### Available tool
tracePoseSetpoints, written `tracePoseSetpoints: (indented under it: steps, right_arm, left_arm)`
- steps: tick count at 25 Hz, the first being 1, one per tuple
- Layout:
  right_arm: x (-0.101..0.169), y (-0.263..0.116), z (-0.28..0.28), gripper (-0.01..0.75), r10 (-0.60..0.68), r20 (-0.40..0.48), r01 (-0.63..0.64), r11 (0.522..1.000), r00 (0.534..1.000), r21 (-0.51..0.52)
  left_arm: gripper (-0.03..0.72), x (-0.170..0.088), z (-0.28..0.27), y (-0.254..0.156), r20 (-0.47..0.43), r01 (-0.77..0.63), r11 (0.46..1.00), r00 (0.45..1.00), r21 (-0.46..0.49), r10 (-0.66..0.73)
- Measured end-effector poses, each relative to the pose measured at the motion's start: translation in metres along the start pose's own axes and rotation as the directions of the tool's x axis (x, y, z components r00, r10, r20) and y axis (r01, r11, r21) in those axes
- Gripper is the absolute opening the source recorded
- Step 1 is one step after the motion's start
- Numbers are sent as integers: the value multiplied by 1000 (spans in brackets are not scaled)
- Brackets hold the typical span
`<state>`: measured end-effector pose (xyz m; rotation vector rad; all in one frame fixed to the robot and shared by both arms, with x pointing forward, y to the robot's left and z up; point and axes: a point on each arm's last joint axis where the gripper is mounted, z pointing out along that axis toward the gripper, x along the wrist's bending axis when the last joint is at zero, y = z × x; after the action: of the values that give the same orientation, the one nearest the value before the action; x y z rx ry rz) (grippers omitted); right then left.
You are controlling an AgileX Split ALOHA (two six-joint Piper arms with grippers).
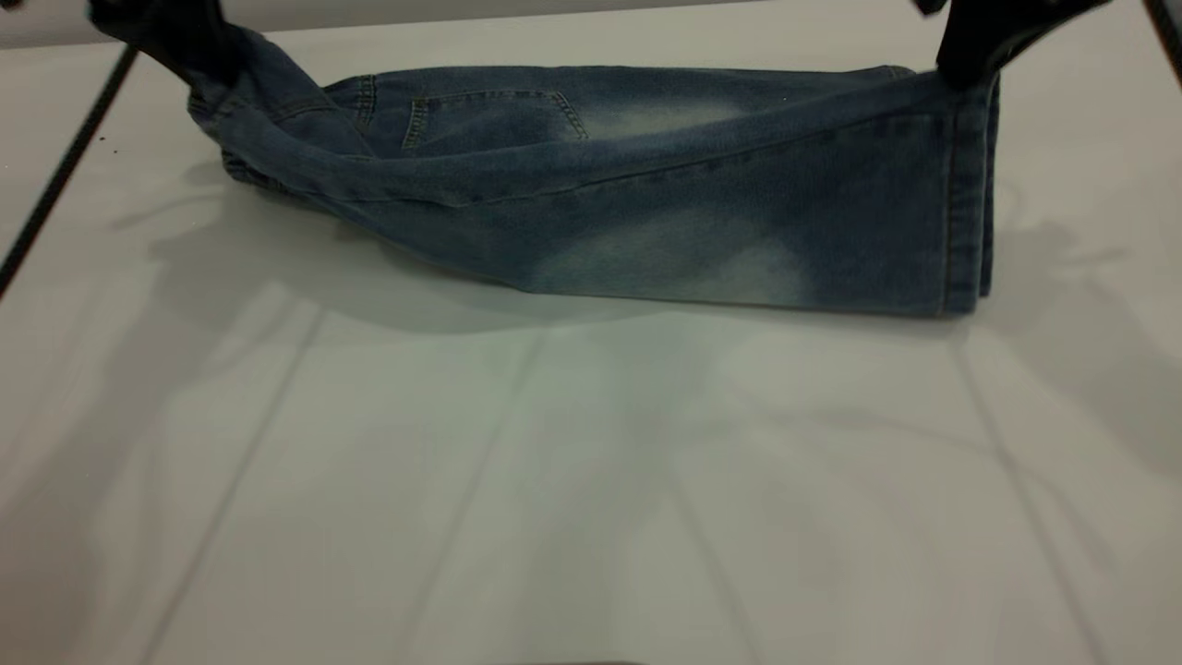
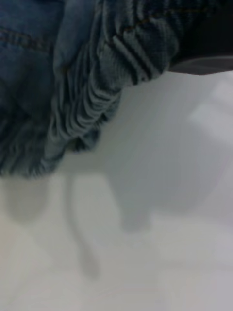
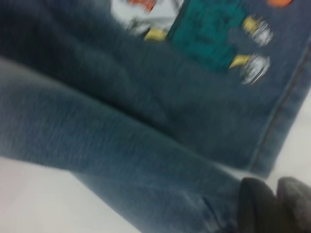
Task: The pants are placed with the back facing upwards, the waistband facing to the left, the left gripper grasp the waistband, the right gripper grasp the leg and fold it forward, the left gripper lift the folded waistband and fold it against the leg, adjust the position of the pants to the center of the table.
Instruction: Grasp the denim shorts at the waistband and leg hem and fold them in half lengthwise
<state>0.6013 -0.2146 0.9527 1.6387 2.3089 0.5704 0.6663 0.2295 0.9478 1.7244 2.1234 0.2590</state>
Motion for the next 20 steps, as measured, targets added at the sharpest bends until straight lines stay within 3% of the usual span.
tracePoseSetpoints:
  steps: [6, 14, 17, 20]
  right_arm:
    - [-6, 11, 20, 27, 37, 7, -37, 998, 999, -56]
    - [-8, 16, 43, 32, 25, -1, -25, 999, 1000, -21]
    - [-6, 11, 43, 71, 21, -20, -20, 999, 1000, 43]
    - [-4, 6, 43, 174, 38, -42, -34, 995, 998, 94]
  left_arm:
    - [93, -6, 23, 5, 102, 120, 990, 988, -74, -113]
    - [93, -10, 29, 11, 163, 176, 974, 975, -142, -153]
    - [93, -10, 30, 11, 158, 143, 979, 980, -146, -120]
    - [93, -10, 30, 10, 153, 126, 982, 983, -140, -105]
